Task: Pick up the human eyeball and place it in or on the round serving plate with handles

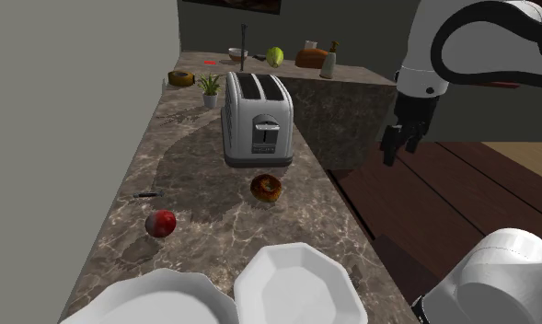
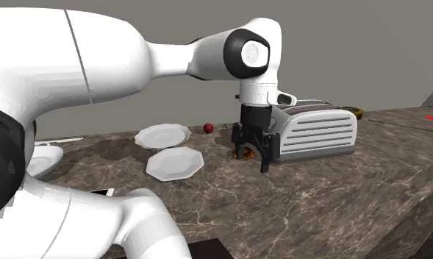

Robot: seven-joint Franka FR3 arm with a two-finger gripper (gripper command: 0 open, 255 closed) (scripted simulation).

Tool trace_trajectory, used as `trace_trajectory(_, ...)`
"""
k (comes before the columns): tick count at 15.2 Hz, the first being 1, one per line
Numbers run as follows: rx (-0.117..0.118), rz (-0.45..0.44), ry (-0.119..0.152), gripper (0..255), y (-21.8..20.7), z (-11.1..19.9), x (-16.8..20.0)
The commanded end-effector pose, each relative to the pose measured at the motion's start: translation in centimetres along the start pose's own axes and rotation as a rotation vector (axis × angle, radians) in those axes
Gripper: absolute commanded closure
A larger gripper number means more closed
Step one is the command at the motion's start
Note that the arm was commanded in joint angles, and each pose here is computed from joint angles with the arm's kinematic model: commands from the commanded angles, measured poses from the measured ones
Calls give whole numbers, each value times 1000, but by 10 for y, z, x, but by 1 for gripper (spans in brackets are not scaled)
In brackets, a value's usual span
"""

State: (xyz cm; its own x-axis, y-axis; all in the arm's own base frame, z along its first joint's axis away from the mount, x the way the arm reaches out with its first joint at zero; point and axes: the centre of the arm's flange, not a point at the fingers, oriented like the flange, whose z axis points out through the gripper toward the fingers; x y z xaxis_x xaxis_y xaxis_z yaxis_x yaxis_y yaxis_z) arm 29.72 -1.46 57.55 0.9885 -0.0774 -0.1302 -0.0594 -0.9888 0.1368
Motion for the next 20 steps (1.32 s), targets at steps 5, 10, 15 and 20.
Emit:
trace_trajectory(5,11,22,-2,0,-49,4,13)
trace_trajectory(10,25,49,-5,0,-111,7,30)
trace_trajectory(15,39,76,-8,0,-172,10,49)
trace_trajectory(20,52,103,-10,0,-233,12,70)
